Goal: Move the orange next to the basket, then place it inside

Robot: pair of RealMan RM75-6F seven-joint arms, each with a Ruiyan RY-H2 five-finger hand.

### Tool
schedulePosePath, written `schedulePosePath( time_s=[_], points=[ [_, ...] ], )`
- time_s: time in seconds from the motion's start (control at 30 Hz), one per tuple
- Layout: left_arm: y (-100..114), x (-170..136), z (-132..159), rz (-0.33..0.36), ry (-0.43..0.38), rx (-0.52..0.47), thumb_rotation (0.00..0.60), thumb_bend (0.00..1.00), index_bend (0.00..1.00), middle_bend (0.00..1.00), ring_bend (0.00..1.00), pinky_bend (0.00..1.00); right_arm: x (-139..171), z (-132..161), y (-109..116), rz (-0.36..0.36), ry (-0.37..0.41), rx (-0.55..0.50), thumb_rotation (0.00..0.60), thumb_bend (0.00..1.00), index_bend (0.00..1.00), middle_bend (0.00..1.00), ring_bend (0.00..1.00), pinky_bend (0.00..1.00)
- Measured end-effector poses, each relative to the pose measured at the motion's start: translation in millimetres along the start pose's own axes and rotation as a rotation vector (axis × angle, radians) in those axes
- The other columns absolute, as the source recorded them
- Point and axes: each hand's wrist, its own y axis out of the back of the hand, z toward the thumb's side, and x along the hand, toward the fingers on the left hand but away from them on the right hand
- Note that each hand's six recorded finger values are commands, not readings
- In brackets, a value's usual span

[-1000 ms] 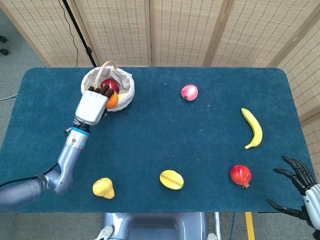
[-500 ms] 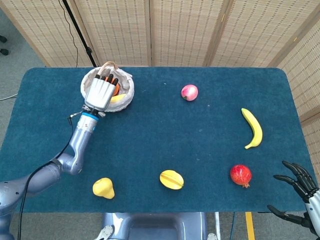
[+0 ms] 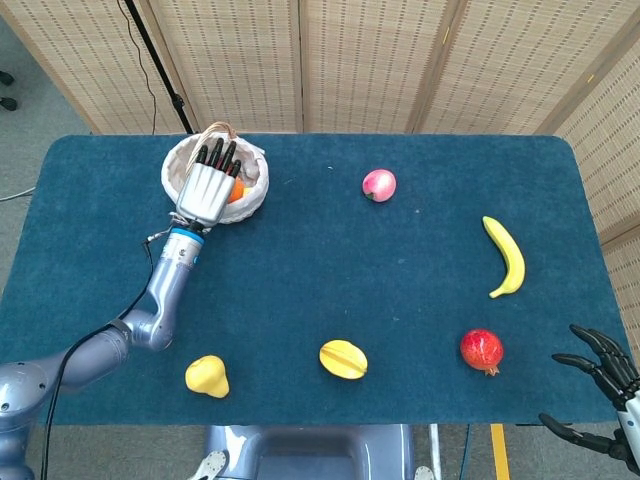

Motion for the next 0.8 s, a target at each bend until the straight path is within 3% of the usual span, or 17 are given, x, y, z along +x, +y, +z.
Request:
schedulePosePath(
  time_s=[0.23,0.47,0.63,0.8],
  points=[
    [6.4,-8.5,-5.6,-0.025,0.009,-0.117,0.600,0.00,0.05,0.00,0.00,0.11,-1.9,-2.5,-2.0,0.009,-0.004,-0.008,0.600,0.00,0.27,0.11,0.14,0.11],
    [21.3,-26.8,-4.3,-0.024,-0.010,-0.352,0.600,0.00,0.03,0.00,0.00,0.10,-4.9,-7.0,-6.4,0.020,-0.023,0.006,0.600,0.00,0.26,0.11,0.14,0.11],
    [35.4,-52.3,-6.1,-0.030,-0.051,-0.522,0.600,0.00,0.00,0.00,0.00,0.10,-8.3,-13.7,-8.0,0.013,-0.052,0.034,0.600,0.00,0.23,0.10,0.13,0.11],
    [40.9,-88.5,-21.3,-0.031,-0.074,-0.613,0.600,0.00,0.00,0.00,0.00,0.10,-13.0,-24.0,-8.1,-0.008,-0.091,0.067,0.600,0.00,0.22,0.09,0.10,0.11]
  ],
)
